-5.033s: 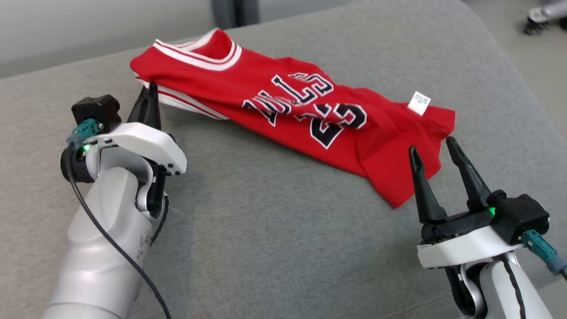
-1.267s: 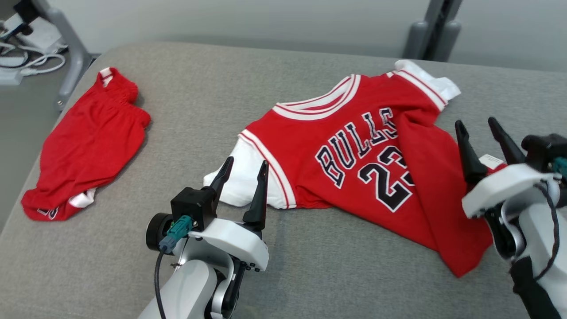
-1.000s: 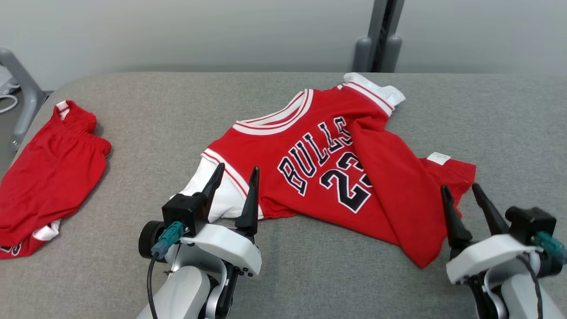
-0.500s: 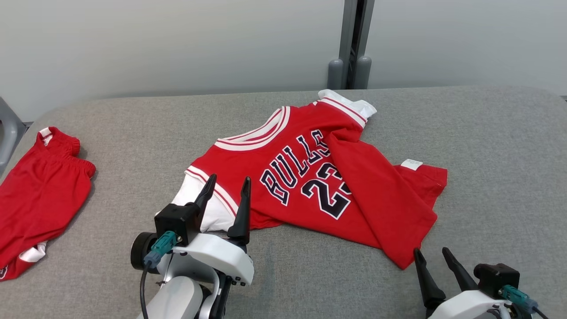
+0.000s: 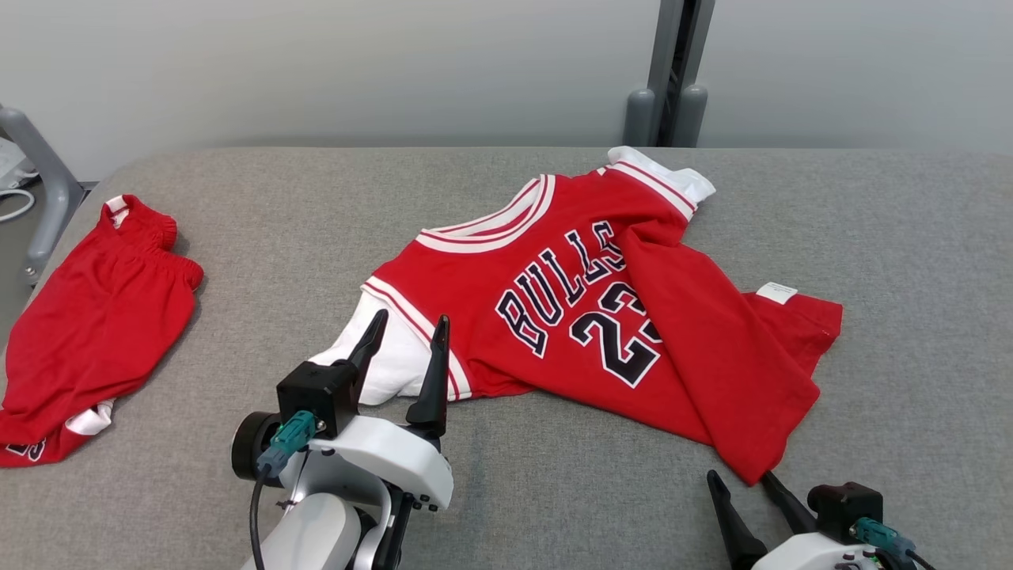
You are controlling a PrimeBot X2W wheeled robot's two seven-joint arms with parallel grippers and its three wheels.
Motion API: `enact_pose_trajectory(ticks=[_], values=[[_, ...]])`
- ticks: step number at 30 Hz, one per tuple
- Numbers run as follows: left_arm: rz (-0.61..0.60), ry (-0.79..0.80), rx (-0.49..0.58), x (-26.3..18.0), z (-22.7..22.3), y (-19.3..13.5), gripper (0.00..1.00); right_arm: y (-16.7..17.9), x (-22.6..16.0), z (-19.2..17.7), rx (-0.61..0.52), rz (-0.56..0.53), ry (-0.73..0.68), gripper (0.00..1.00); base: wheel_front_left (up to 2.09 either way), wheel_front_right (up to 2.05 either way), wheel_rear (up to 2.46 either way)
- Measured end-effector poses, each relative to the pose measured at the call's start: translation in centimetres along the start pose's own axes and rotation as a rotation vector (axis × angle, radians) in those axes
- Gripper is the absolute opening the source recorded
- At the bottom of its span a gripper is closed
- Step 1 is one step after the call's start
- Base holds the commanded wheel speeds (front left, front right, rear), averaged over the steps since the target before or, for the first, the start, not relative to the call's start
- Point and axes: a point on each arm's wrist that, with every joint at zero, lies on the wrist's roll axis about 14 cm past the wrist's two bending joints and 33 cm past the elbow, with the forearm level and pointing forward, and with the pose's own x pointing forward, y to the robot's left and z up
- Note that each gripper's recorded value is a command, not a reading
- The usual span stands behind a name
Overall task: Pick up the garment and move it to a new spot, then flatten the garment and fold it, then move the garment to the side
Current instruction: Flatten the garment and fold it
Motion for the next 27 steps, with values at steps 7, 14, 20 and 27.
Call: enact_pose_trajectory(ticks=[7, 14, 20, 27], values=[[0.016, 0.004, 0.006, -0.5, 0.0, 0.6, 1.0, 0.0, 0.8, -0.5, -0.022, 0.006, 0.03, 1.0, 0.0, 0.0, 0.0], [0.028, -0.024, 0.01, -1.1, 1.0, 0.9, 1.0, 0.4, 1.1, 0.0, -0.034, 0.013, 0.022, 0.0, 0.0, 0.0, 0.0], [0.035, -0.036, 0.001, -1.9, 1.2, 0.8, 1.0, 1.9, 1.1, 3.7, -0.068, 0.062, -0.094, 0.0, 0.0, 0.0, 0.0], [0.011, -0.039, -0.009, -1.8, 1.2, -0.1, 1.0, 2.4, 0.7, 14.0, -0.145, 0.113, -0.362, 0.0, 0.0, 0.0, 0.0]])
